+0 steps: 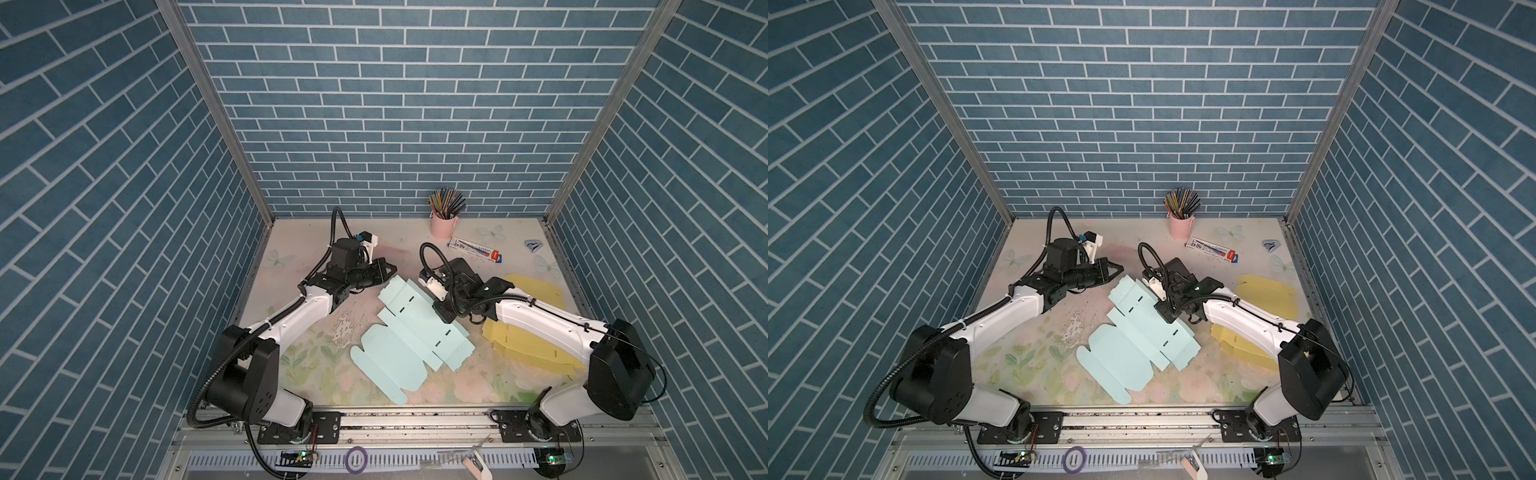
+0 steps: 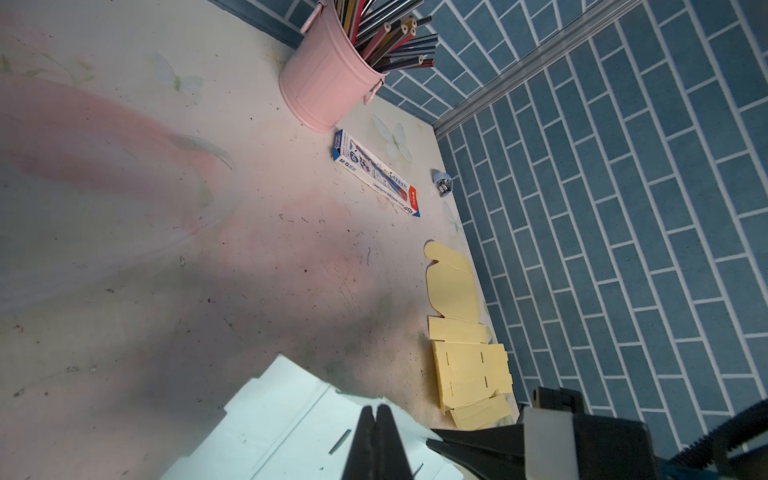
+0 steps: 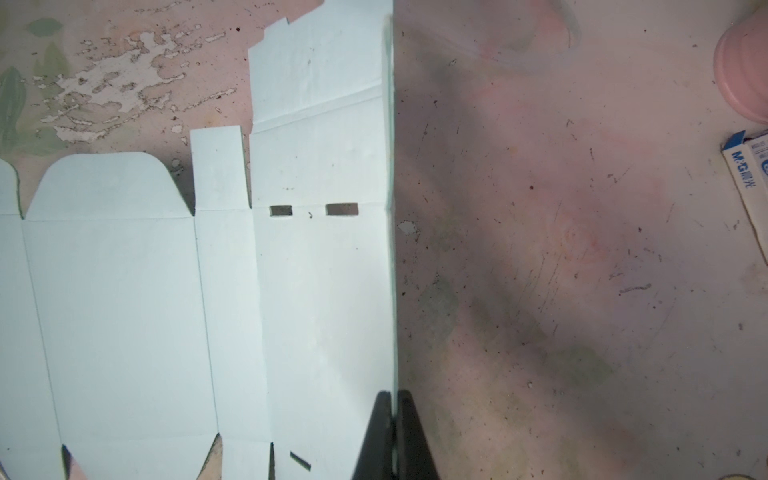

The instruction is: Fold the paper box

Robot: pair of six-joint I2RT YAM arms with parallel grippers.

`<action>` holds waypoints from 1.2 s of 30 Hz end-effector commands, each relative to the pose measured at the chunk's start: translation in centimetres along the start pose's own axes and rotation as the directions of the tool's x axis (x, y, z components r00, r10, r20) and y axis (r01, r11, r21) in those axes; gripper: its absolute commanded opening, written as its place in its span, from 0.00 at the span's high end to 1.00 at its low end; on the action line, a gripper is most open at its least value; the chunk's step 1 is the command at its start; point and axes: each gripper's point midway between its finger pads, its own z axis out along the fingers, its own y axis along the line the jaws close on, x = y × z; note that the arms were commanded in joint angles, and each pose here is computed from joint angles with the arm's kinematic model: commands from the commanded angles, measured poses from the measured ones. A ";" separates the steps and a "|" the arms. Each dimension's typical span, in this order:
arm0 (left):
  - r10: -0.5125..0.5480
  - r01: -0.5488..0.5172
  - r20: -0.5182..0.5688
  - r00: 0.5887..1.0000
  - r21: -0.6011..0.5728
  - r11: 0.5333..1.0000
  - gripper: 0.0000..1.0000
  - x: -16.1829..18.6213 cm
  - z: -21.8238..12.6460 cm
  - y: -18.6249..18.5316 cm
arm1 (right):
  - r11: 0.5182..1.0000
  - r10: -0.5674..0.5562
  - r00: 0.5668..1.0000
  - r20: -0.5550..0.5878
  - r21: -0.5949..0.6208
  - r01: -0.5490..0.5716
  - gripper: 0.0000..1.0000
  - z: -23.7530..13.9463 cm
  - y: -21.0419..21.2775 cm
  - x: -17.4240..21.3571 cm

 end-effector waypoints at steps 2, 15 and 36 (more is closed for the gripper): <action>0.018 -0.018 0.017 1.000 0.031 0.999 1.00 -1.2 0.2 -1.8 | 0.999 -0.050 0.998 0.046 0.016 0.050 1.00 -0.9 0.1 -0.9; 0.038 -0.038 -0.010 0.999 0.020 0.999 1.00 -1.9 2.0 -1.6 | 0.997 -0.080 0.995 0.052 0.025 0.079 1.00 -0.6 0.0 -0.4; 0.064 -0.063 -0.075 0.995 0.017 0.998 1.00 0.8 4.2 -1.9 | 0.994 -0.101 0.988 0.116 0.042 0.097 1.00 -1.4 0.1 -1.2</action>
